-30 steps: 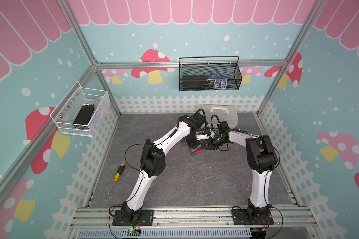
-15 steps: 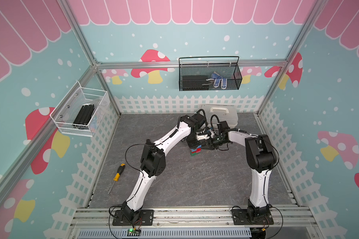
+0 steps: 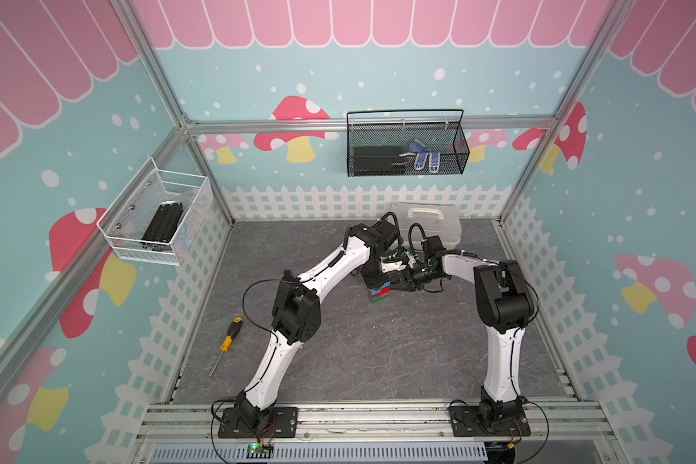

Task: Assemble the number 5 with lego
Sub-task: Assemble the lego brick with the lego brick.

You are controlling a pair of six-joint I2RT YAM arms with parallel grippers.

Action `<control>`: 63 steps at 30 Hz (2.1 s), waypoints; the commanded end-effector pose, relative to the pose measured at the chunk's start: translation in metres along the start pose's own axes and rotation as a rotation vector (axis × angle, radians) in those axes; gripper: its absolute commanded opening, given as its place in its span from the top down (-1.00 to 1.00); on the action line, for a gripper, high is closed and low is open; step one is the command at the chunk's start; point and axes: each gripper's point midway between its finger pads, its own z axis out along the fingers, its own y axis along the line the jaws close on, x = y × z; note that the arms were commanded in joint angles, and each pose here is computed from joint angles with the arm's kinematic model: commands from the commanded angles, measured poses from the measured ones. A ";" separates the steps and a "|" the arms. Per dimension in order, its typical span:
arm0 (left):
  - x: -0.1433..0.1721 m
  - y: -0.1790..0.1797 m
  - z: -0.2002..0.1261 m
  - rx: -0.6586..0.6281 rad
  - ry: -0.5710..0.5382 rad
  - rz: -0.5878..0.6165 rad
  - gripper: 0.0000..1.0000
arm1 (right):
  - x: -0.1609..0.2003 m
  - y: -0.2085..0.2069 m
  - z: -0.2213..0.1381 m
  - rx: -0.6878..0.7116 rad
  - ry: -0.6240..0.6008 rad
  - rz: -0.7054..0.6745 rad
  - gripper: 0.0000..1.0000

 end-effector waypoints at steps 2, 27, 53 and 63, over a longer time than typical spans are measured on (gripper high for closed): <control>0.021 -0.020 0.044 0.087 0.129 0.011 1.00 | 0.016 -0.030 0.015 0.098 0.048 0.029 0.25; 0.008 -0.011 0.022 0.026 0.085 -0.013 0.59 | 0.015 -0.030 0.004 0.148 0.021 0.035 0.09; 0.004 -0.008 0.015 0.007 0.081 -0.021 0.30 | 0.018 -0.027 0.004 0.016 -0.017 0.065 0.02; 0.003 -0.006 0.014 -0.003 0.080 -0.022 0.21 | 0.017 -0.030 -0.001 -0.002 -0.031 0.072 0.00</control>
